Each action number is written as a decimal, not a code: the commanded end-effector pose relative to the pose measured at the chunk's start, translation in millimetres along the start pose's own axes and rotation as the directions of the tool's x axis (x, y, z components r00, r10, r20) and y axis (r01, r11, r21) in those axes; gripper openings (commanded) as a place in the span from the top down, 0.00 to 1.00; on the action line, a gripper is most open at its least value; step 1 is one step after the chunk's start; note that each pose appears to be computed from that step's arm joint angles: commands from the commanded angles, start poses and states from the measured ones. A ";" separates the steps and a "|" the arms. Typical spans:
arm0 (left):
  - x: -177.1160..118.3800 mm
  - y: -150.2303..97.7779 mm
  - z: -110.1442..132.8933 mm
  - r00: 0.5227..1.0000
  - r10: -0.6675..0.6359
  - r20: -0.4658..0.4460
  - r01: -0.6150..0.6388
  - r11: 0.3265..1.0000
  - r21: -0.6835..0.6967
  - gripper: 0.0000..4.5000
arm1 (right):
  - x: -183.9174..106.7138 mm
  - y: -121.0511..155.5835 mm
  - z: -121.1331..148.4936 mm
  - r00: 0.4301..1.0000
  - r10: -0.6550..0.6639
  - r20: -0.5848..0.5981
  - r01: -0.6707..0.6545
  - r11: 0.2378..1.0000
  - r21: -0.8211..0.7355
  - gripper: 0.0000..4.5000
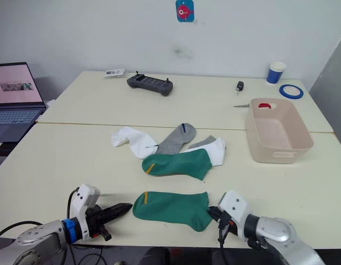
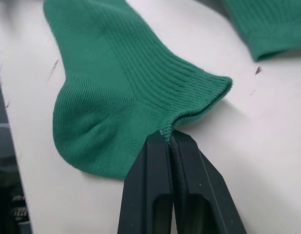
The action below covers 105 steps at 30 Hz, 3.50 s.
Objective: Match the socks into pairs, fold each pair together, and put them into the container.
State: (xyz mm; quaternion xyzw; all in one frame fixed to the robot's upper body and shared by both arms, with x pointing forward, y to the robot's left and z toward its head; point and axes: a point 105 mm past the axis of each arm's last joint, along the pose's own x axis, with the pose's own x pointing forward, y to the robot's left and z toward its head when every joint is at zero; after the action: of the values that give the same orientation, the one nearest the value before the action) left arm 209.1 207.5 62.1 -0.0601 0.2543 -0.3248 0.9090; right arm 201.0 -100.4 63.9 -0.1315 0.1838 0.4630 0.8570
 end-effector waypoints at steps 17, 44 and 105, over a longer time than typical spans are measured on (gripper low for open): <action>-6.5 -1.0 24.8 0.989 0.006 0.145 -0.004 1.000 -0.013 0.65 | -10.0 -31.2 17.5 0.996 -0.083 0.027 0.083 0.996 0.018 0.35; 79.0 20.0 94.3 0.950 -0.294 0.106 -0.055 0.176 0.983 0.15 | -20.7 -48.9 77.6 0.987 -0.051 0.152 0.086 0.968 -0.235 0.00; -17.6 -68.0 100.8 0.773 -0.543 -0.329 0.619 0.528 0.581 1.00 | -28.1 10.7 91.9 0.941 0.333 0.063 -0.277 0.862 -0.424 0.99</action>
State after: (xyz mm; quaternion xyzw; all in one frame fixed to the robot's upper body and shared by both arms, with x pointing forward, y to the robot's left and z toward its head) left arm 233.9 164.9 158.8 0.2584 0.1070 -0.6522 0.7046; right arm 227.6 -79.0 154.3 -0.2867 0.0014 0.5678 0.7716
